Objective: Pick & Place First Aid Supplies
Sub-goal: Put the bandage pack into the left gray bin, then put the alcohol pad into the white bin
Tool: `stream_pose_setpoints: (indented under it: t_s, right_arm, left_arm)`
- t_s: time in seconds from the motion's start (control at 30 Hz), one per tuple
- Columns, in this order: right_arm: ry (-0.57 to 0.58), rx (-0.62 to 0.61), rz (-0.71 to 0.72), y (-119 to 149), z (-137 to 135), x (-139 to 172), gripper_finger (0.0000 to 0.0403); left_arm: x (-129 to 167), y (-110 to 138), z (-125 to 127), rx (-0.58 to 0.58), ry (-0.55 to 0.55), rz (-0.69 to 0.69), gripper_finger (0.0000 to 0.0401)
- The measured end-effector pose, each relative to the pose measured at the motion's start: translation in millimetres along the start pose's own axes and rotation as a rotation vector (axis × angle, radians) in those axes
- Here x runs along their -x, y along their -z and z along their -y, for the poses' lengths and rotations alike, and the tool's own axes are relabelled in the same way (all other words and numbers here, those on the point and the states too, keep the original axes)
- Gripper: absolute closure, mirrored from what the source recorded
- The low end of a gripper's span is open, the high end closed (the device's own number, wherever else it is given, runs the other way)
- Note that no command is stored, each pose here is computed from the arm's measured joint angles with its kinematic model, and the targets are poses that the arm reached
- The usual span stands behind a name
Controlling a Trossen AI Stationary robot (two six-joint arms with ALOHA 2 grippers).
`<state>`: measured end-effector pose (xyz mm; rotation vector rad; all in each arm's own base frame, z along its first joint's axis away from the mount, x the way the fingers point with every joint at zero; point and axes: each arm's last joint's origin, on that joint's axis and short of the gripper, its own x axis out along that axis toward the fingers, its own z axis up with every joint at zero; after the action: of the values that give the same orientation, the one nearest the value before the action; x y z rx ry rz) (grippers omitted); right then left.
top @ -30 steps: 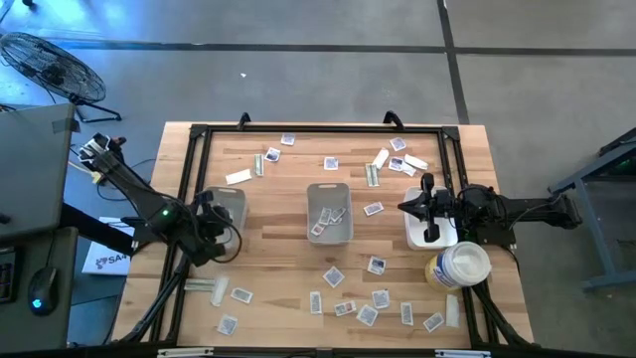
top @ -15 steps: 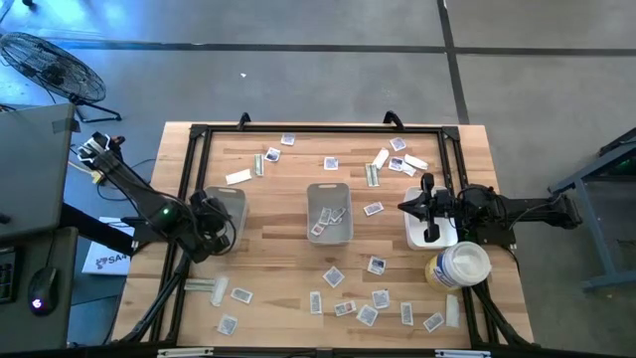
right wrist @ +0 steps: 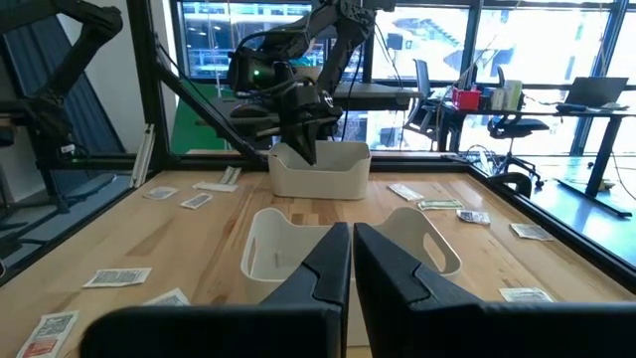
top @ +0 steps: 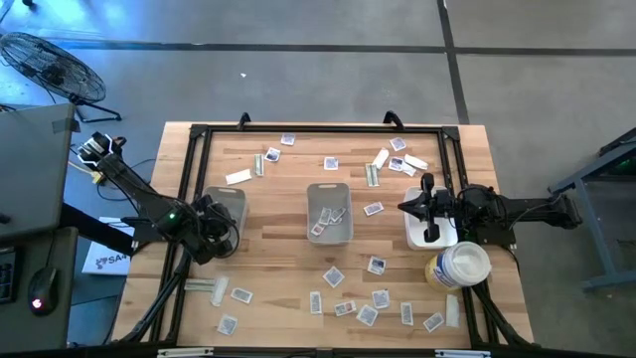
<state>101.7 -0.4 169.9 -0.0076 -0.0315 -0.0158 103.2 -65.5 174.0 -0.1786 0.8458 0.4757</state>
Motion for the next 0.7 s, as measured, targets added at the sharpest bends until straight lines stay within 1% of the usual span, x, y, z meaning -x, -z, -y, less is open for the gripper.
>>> stream_pose_setpoints:
  t_s: [0.13, 0.2, 0.27, 0.4, 0.57, 0.63, 0.7]
  right_arm:
    - [0.000, 0.000, 0.000, 0, 0, 0, 0.0391]
    - [0.000, 0.000, 0.000, 0, 0, 0, 0.0391]
    - [0.000, -0.008, 0.000, 0, 0, 0, 0.0391]
    - [0.000, -0.009, 0.015, -1, 0, 0, 0.0391]
    - [-0.008, -0.118, 0.065, -6, 0, 0, 0.0391]
    - [-0.012, -0.156, 0.099, -10, 0, 0, 0.0391]
    - [-0.014, -0.167, 0.128, -12, 0, 1, 0.0391]
  left_arm:
    - [0, 1, 0, 0.007, 0.011, -0.027, 0.0400]
    - [0, 1, 0, 0.009, 0.018, -0.042, 0.0392]
    - [0, 2, 0, 0.013, 0.022, -0.050, 0.0377]
    - [0, 2, 0, 0.013, 0.022, -0.051, 0.0332]
    - [1, 2, 0, 0.012, 0.033, -0.079, 0.0285]
    - [5, -1, 0, 0.010, 0.036, -0.092, 0.0277]
    - [11, -8, 2, 0.013, 0.046, -0.082, 0.0274]
